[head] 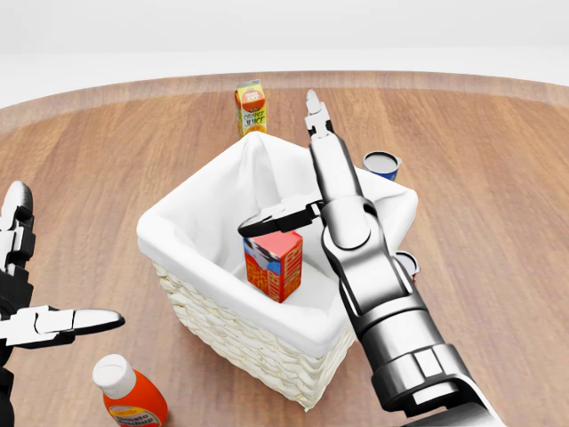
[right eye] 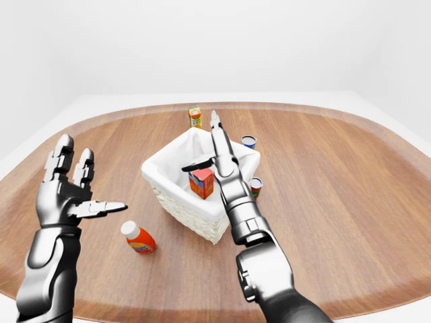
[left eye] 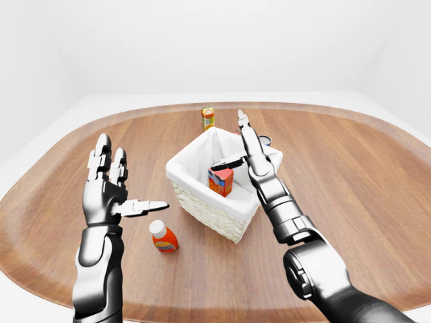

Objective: Pick up the butter and put it in the basket.

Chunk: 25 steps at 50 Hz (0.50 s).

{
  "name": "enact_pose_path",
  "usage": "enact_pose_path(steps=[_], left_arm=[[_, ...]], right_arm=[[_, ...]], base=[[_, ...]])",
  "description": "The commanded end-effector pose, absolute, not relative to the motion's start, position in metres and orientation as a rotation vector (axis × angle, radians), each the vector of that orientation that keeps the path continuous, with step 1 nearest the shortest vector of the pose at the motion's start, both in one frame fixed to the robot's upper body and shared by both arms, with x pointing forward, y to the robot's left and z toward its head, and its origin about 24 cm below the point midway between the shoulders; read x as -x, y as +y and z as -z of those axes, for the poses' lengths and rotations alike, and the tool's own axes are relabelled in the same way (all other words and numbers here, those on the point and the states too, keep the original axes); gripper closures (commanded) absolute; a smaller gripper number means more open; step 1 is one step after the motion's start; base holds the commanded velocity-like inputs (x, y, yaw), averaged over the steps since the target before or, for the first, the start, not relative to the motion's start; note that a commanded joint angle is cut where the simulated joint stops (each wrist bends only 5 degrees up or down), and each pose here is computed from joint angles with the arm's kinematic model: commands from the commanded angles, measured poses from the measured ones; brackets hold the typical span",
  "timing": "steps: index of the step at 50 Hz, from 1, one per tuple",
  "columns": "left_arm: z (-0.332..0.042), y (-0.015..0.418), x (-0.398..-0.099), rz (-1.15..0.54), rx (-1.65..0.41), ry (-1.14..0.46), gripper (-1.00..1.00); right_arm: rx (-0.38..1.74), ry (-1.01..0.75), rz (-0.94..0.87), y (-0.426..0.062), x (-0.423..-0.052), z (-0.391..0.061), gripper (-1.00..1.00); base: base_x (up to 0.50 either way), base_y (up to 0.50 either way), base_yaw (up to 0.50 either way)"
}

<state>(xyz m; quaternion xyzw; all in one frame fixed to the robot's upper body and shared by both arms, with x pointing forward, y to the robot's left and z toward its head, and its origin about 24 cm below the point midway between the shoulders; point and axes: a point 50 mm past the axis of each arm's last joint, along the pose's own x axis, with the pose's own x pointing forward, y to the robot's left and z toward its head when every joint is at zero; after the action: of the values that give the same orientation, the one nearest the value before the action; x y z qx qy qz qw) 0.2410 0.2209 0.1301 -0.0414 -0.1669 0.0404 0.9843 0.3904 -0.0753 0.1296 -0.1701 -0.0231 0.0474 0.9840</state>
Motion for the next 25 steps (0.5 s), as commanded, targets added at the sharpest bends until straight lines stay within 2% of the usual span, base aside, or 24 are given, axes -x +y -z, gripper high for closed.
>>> enact_pose_path(steps=[1,25], left_arm=[[-0.131,0.22,-0.239,-0.076,0.077,-0.339,-1.0],[-0.135,0.218,-0.234,-0.07,0.066,-0.361,-1.0]], right_arm=[[0.323,-0.211,-0.123,-0.086,-0.367,-0.148,-1.0],[0.305,-0.383,-0.094,-0.121,-0.323,-0.167,-1.0]], base=[[0.0,0.0,0.0],[0.0,0.0,0.0]])
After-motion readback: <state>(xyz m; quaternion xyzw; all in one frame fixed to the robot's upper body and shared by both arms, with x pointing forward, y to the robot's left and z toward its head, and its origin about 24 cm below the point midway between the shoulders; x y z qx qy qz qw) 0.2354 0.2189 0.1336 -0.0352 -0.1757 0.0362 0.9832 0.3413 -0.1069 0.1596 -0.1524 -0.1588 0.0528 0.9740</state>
